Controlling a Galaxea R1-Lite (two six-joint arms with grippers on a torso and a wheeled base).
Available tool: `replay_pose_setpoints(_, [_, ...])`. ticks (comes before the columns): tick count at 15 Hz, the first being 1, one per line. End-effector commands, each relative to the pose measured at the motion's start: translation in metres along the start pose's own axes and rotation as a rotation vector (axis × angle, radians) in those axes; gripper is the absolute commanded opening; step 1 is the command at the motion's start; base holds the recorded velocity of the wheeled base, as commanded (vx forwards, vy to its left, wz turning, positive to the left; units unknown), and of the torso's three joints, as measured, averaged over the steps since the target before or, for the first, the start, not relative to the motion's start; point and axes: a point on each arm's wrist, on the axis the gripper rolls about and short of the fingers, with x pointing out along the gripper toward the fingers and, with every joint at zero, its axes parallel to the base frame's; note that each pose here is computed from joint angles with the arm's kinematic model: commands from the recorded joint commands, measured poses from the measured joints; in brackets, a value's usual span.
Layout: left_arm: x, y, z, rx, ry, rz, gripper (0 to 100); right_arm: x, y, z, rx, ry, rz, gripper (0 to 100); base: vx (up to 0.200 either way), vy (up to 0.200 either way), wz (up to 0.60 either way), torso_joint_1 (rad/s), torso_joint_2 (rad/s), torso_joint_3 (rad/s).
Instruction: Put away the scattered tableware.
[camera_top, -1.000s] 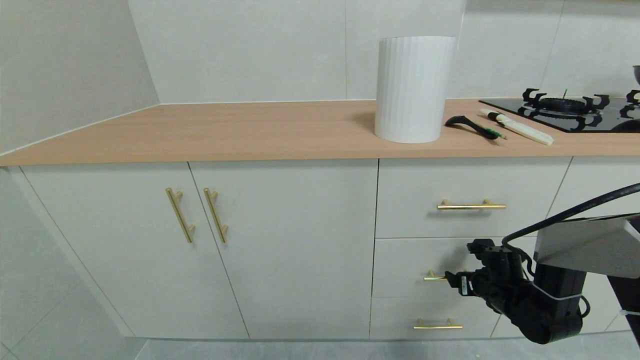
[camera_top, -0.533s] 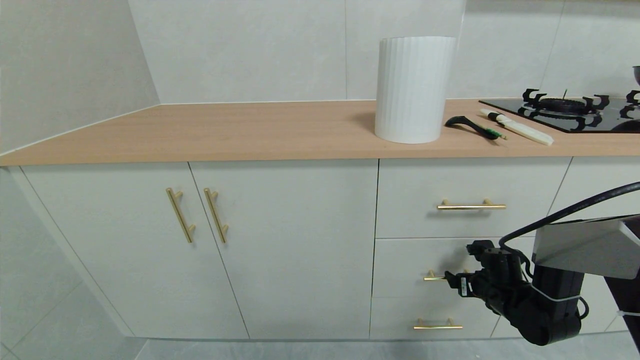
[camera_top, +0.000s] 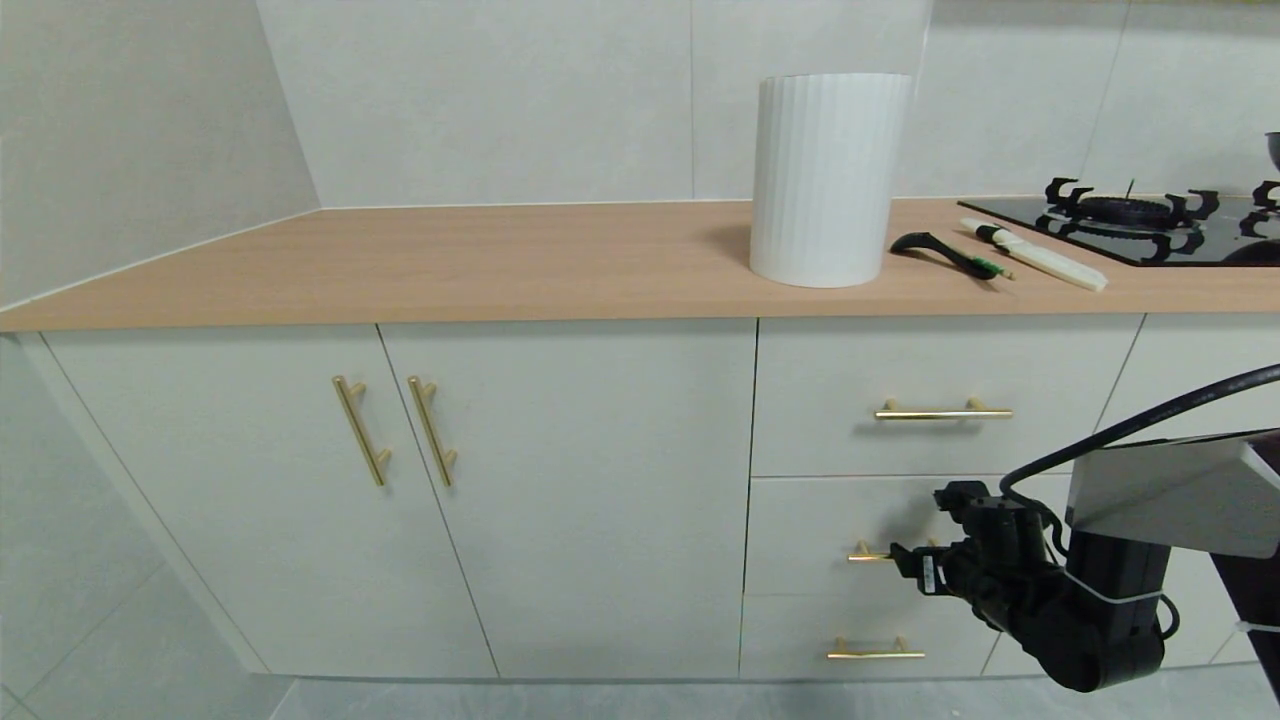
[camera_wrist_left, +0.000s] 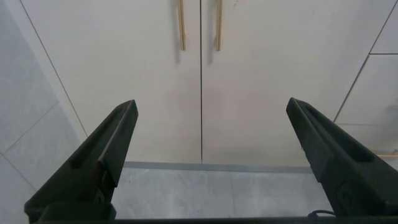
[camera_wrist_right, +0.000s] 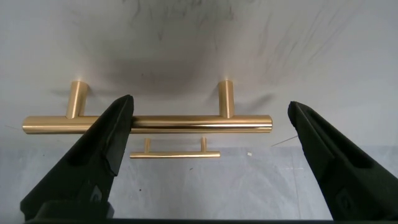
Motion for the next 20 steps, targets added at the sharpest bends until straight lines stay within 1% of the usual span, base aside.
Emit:
replay_pose_setpoints(1, [0.000,0.000,0.000,0.000,0.000,0.000,100,0.000,0.000,-0.001,-0.002,0.004,0.000,100,0.000,0.000,0.00,0.000,0.00,0.000])
replay_pose_setpoints(9, [0.000,0.000,0.000,0.000,0.000,0.000,100,-0.003,-0.001,-0.003,-0.011,0.017,-0.001,100,0.000,0.000,0.00,0.000,0.00,0.000])
replay_pose_setpoints(12, [0.000,0.000,0.000,0.000,0.000,0.000,100,-0.054,-0.005,0.021,-0.070,0.071,0.054,100,0.000,0.000,0.00,0.000,0.00,0.000])
replay_pose_setpoints(14, [0.000,0.000,0.000,0.000,0.000,0.000,100,-0.102,-0.005,0.050,-0.085,0.139,0.170,100,0.000,0.000,0.00,0.000,0.00,0.000])
replay_pose_setpoints(15, [0.000,0.000,0.000,0.000,0.000,0.000,100,-0.124,-0.008,0.064,-0.085,0.141,0.202,100,0.000,0.000,0.00,0.000,0.00,0.000])
replay_pose_setpoints(17, [0.000,0.000,0.000,0.000,0.000,0.000,100,-0.157,-0.007,0.087,-0.092,0.089,0.232,100,0.000,0.000,0.00,0.000,0.00,0.000])
replay_pose_setpoints(19, [0.000,0.000,0.000,0.000,-0.002,0.000,100,-0.178,-0.004,0.098,-0.096,0.026,0.254,100,0.000,0.000,0.00,0.000,0.00,0.000])
replay_pose_setpoints(20, [0.000,0.000,0.000,0.000,0.000,0.000,100,-0.180,-0.002,0.100,-0.098,0.015,0.259,100,0.000,0.000,0.00,0.000,0.00,0.000])
